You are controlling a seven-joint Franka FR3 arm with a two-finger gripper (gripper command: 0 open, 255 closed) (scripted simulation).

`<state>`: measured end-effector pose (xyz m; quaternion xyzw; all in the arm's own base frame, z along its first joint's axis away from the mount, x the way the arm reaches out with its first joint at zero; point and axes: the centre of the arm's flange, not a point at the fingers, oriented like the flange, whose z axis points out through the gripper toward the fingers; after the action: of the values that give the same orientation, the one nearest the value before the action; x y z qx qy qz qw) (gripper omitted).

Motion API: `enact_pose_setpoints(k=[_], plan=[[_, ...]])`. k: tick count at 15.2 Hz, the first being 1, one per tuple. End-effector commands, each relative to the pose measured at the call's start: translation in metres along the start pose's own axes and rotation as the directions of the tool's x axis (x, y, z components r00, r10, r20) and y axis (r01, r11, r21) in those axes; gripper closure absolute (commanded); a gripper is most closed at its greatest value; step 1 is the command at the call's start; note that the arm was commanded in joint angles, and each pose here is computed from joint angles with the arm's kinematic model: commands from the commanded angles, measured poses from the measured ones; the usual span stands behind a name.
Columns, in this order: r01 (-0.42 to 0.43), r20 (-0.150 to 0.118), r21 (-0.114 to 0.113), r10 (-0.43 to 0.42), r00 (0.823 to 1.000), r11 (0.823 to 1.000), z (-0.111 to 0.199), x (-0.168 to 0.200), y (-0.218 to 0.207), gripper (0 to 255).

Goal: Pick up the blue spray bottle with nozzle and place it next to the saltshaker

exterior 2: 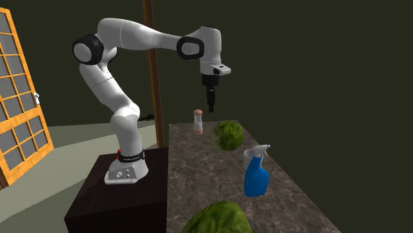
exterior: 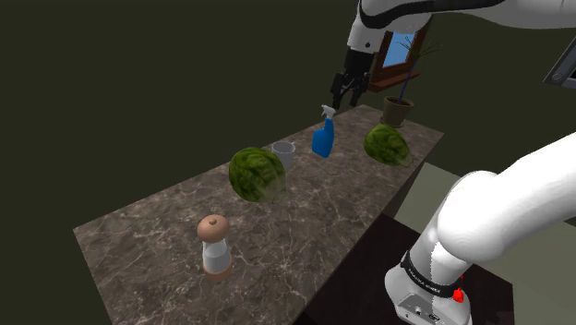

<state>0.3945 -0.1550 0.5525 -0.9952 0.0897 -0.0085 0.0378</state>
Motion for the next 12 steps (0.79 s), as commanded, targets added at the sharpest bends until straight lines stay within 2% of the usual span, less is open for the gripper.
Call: enact_pose_setpoints(k=[1,12], plan=[[-0.001,0.001,-0.008,0.001,1.0,1.0,0.008,0.017,0.017,0],[-0.009,0.011,-0.047,0.009,1.0,0.999,0.053,0.111,0.113,0]])
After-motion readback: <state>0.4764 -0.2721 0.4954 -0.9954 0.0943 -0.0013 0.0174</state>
